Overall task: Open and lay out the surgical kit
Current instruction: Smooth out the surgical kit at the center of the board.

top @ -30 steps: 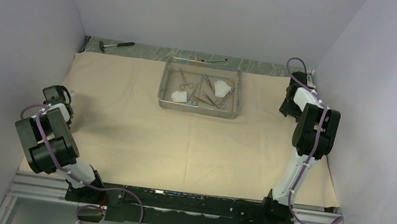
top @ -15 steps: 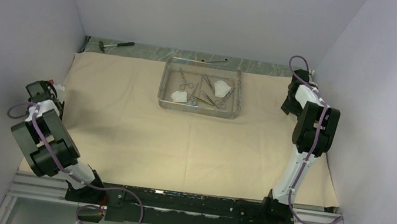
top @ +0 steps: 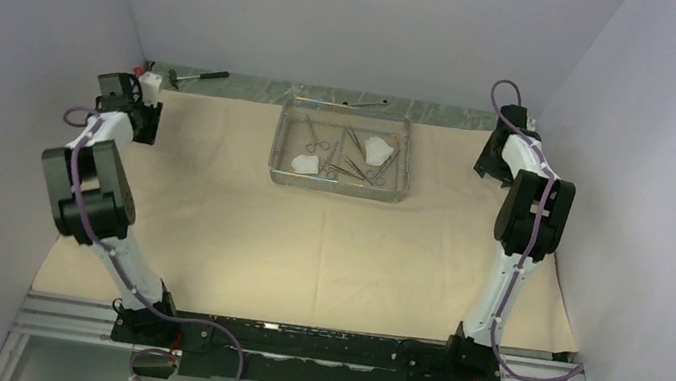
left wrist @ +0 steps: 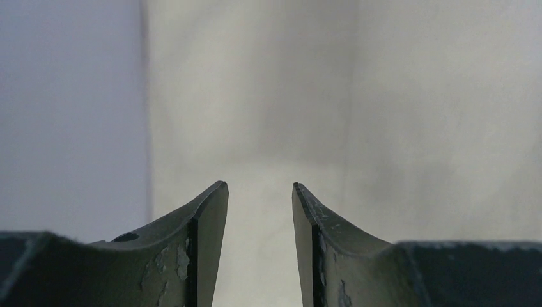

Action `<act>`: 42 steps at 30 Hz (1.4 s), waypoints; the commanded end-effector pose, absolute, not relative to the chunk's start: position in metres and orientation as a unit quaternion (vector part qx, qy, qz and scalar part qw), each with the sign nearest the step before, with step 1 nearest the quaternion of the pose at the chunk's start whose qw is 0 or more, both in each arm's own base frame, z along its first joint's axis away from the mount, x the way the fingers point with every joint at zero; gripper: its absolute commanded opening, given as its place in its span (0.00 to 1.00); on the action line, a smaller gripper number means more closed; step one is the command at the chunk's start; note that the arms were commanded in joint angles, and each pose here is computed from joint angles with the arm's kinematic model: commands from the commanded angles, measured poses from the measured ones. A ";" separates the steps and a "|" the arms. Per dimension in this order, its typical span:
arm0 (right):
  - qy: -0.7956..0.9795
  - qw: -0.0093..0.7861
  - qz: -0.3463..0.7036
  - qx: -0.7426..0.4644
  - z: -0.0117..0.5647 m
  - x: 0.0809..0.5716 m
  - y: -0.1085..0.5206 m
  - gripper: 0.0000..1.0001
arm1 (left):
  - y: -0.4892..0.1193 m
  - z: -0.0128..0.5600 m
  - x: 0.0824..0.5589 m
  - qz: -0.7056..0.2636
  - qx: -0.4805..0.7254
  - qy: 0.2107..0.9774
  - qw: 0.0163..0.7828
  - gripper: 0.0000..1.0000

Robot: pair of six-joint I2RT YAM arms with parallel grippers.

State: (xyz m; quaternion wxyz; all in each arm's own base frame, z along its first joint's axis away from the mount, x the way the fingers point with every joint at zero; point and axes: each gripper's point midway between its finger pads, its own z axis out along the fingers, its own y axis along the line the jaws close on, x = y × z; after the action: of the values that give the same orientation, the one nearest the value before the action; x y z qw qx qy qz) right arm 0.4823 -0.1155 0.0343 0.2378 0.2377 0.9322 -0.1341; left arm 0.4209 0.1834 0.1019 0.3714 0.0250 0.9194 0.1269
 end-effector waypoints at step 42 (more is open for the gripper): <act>0.939 0.261 -0.109 0.197 0.071 0.517 -0.086 0.67 | 0.182 0.123 0.515 0.154 0.001 0.904 0.399 0.53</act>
State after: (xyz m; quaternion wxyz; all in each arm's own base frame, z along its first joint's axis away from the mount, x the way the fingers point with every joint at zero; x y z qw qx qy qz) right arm 0.5087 -0.0938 0.0432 0.2313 0.1907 0.9448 -0.1326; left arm 0.5053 0.1919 0.0498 0.3349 0.0295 0.9263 0.1699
